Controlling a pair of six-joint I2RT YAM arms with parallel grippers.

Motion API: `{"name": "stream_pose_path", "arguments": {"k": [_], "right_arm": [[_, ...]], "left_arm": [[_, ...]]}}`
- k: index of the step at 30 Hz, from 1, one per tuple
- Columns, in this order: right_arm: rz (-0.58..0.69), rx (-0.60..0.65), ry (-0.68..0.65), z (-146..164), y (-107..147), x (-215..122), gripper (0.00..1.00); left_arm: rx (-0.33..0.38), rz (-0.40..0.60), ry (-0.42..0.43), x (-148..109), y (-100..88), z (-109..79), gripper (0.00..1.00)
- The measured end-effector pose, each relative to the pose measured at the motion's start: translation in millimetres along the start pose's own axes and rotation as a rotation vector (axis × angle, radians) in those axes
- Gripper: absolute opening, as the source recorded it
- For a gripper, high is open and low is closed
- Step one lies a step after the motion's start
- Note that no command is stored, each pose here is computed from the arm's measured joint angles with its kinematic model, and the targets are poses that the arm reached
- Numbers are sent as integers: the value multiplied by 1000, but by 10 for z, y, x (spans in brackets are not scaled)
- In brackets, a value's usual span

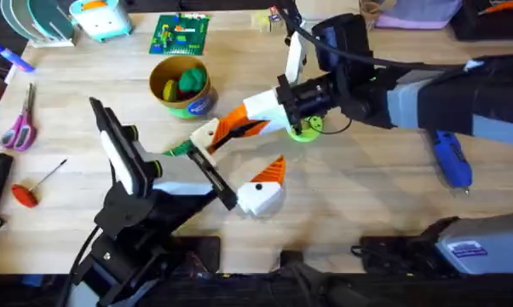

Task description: Pick up the gripper from the table and insert it into the empty holder that is missing its gripper. Then pick up a screw, insert it into the mounting hole, and use the screwdriver to tighten it. Finally, clean up the table by picking up the vegetable and placing it into the bucket.

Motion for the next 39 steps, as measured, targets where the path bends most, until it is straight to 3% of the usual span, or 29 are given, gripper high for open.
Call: {"name": "stream_pose_path", "arguments": {"k": [24, 30, 36, 39], "right_arm": [[4, -4, -1, 0, 4, 0, 27], [3, -12, -2, 1, 4, 0, 172], [4, -43, -2, -3, 3, -5, 438], [8, -47, -5, -12, 7, -18, 460]], "left_arm": [[-4, 1, 14, -2, 0, -5, 993], [-4, 1, 15, -2, -1, -6, 993], [-1, 4, 86, -4, -1, -70, 993], [0, 3, 98, -5, -2, -80, 992]]}}
Point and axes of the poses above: each hand's point on the last joint's axis, 136 mm out from that joint toward the fingers, its own x axis out along the fingers, its own z axis along the line the jaws close on, y = z × x, the point moved 9 cm from there along -x, back along the fingers, and after that the axes turned 3 degrees about x, right-handed, at the moved point
